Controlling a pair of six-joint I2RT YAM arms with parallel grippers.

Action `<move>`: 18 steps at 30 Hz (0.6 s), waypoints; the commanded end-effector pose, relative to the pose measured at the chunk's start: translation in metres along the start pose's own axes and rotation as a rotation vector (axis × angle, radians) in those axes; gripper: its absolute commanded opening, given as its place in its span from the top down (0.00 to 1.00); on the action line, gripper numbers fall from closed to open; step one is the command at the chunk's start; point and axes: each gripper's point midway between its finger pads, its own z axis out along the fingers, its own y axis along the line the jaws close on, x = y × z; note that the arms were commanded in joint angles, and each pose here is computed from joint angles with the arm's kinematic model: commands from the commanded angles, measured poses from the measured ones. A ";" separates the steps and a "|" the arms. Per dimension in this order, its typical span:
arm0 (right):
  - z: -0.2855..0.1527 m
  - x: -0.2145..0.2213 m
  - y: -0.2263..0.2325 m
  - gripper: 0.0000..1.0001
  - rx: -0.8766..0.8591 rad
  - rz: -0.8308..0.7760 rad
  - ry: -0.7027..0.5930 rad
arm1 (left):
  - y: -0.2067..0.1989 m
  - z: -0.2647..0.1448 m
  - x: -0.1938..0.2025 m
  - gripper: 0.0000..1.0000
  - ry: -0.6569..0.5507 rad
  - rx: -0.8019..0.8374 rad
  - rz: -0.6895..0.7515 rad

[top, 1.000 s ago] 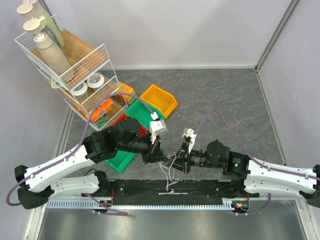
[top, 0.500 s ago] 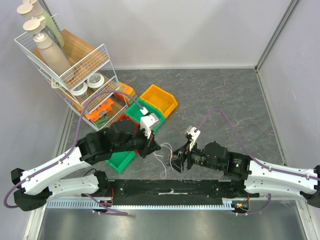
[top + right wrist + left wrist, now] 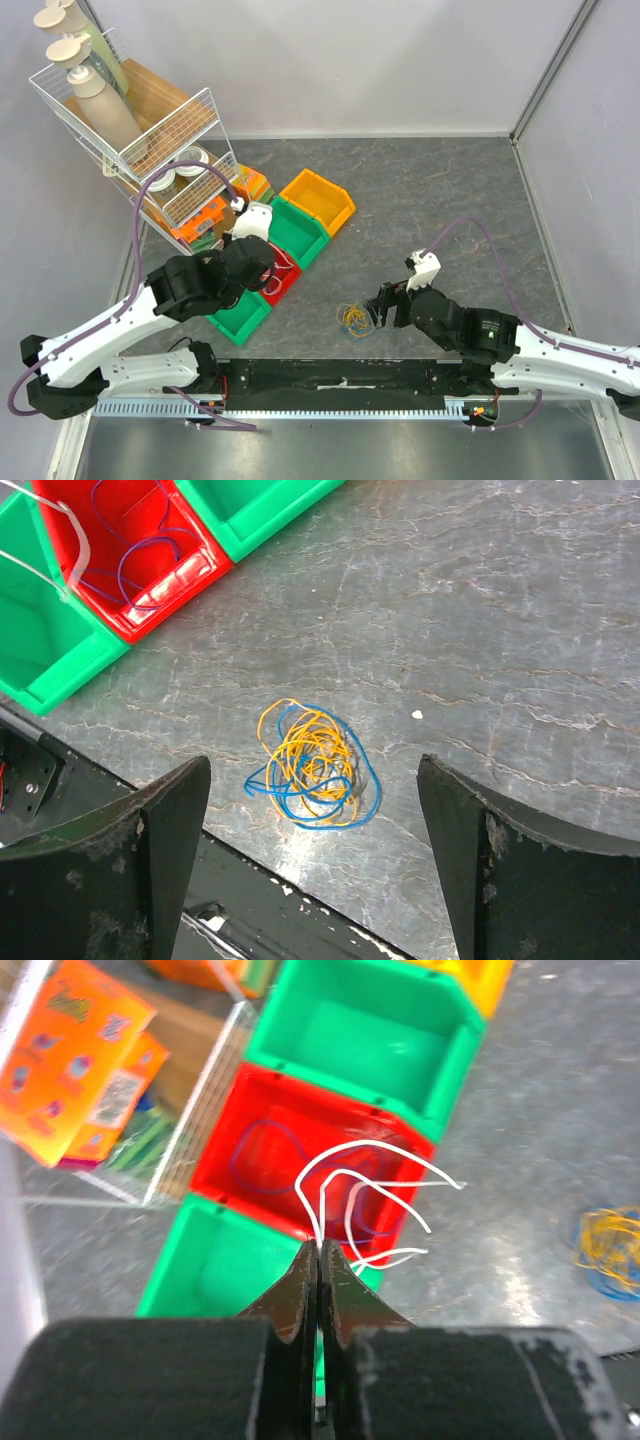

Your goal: Untangle the cables

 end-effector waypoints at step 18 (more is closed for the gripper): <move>0.006 0.009 -0.012 0.08 0.075 0.048 0.005 | 0.091 0.019 0.056 0.98 0.070 -0.445 -0.233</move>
